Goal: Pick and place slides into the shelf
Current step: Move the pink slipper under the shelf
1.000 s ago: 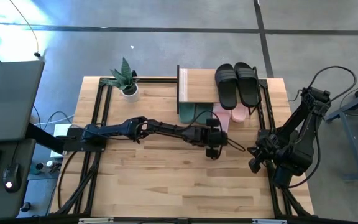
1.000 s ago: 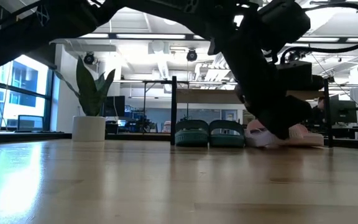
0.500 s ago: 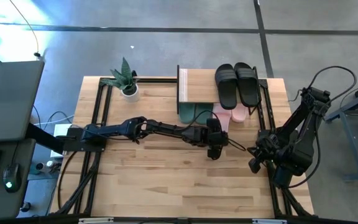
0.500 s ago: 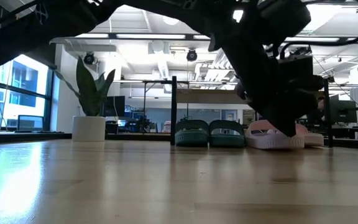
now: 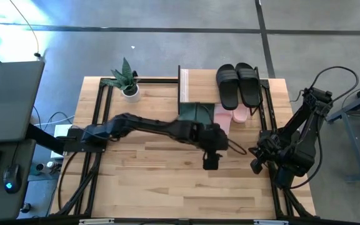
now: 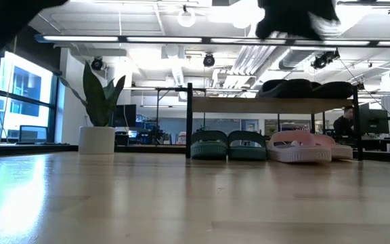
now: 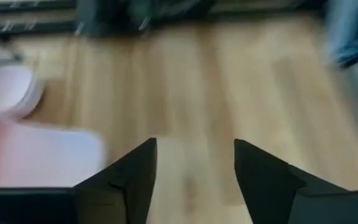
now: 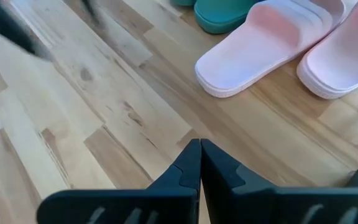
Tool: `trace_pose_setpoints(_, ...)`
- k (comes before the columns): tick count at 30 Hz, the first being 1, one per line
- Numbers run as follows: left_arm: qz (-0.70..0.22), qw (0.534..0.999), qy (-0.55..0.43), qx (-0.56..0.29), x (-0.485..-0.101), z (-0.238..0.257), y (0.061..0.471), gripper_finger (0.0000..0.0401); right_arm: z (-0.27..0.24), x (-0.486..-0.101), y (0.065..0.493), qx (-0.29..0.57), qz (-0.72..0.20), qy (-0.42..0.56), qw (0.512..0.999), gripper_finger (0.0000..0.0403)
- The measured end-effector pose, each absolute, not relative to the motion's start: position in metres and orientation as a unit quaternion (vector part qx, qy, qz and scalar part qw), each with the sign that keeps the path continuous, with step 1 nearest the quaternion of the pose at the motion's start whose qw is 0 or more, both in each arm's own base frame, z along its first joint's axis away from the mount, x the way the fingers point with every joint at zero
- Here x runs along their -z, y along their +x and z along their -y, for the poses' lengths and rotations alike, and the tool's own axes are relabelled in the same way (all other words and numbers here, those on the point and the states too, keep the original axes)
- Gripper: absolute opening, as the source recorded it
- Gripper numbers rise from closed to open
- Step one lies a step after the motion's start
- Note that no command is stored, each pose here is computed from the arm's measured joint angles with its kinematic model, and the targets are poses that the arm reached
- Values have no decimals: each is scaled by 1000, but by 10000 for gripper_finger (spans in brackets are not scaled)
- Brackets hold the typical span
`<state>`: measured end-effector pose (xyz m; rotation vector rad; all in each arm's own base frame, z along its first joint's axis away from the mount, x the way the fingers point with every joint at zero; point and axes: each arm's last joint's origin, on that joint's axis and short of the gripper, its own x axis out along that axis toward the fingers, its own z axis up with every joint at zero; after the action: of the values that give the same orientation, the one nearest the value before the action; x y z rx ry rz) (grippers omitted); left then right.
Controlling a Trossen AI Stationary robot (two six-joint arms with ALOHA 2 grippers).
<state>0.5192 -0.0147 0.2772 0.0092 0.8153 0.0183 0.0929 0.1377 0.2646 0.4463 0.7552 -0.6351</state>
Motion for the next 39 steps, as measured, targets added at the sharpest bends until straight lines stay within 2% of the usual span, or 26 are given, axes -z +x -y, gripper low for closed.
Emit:
trace_pose_setpoints(4,-366,928,-39,61,-330,15,493,164,-137,-265,93,302,-357,212,858,0)
trace_pose_setpoints(9,-336,933,-46,121,-389,19,451,126,-137,-265,93,301,-358,210,859,0)
trace_pose_setpoints(12,-319,933,-46,158,-416,24,427,106,-138,-265,93,295,-360,205,861,0)
trace_pose_setpoints(19,-309,933,-19,184,-452,37,382,61,-141,-265,97,276,-357,194,871,0)
trace_pose_setpoints(23,-316,929,-17,191,-456,41,371,33,-143,-265,101,261,-360,190,875,0)
trace_pose_setpoints(28,-351,917,-41,184,-439,41,373,3,-147,-265,108,234,-368,187,880,0)
trace_pose_setpoints(34,-353,910,-74,202,-409,43,381,15,-148,-266,121,205,-380,163,887,7)
trace_pose_setpoints(39,-311,925,-106,192,-398,42,362,16,-145,-267,134,184,-395,137,890,54)
